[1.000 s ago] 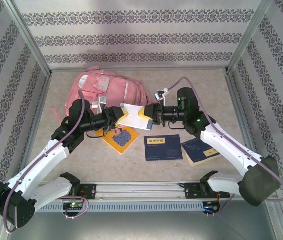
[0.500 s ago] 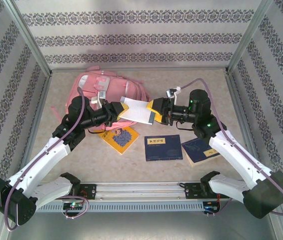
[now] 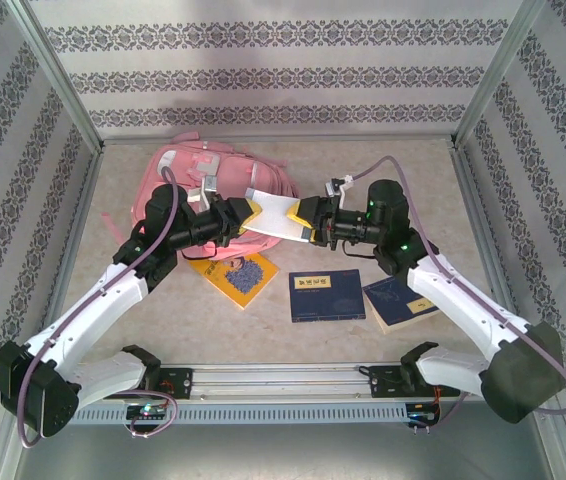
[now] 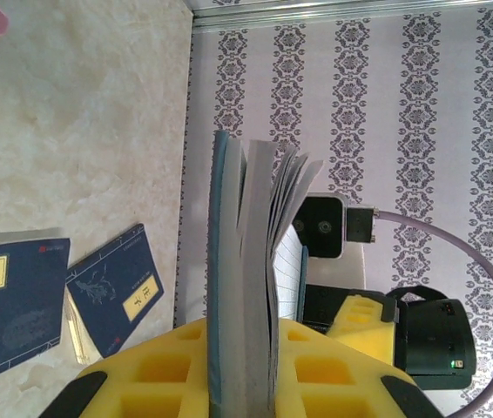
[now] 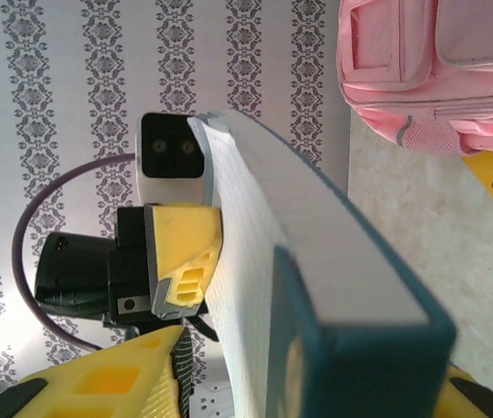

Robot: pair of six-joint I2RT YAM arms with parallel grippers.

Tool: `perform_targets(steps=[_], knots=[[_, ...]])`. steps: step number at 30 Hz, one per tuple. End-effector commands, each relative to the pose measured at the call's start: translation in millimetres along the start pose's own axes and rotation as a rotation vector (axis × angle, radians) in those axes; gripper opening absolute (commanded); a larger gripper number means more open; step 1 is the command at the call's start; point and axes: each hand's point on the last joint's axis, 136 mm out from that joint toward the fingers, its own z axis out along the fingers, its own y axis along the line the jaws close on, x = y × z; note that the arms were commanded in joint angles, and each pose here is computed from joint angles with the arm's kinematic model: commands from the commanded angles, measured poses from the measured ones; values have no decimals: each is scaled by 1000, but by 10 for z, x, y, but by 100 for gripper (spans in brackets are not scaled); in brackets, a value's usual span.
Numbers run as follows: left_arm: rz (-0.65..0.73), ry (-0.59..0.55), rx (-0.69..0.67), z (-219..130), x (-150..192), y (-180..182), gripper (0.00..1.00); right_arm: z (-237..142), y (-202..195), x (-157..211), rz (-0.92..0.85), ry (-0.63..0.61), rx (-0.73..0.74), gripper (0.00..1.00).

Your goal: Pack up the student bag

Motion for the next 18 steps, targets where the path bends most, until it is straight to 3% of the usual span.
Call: perform_targets(steps=[1,5,8,9,11,12,14,16,18], knots=[[36,8,78,-9,8,-244,0,42,280,-8,-64,0,-74,39],[32,23,82,39,35,-223,0,76,239,-38,-61,0,-65,34],[32,30,72,61,39,-194,0,88,158,-79,-57,-12,-38,15],[33,27,52,65,31,-155,4,72,130,-106,-57,-20,-27,9],[58,19,-10,48,0,-82,29,-13,54,-172,-63,-50,16,0],[80,15,-60,34,-35,-17,43,-85,-18,-209,-65,-69,57,0],[134,-3,-184,-9,-153,138,62,-248,-160,-271,-73,-104,144,0],[194,6,-361,-54,-282,355,71,-424,-279,-310,-112,-133,233,0],[253,33,-482,-30,-408,502,73,-586,-399,-296,-176,-154,369,0]])
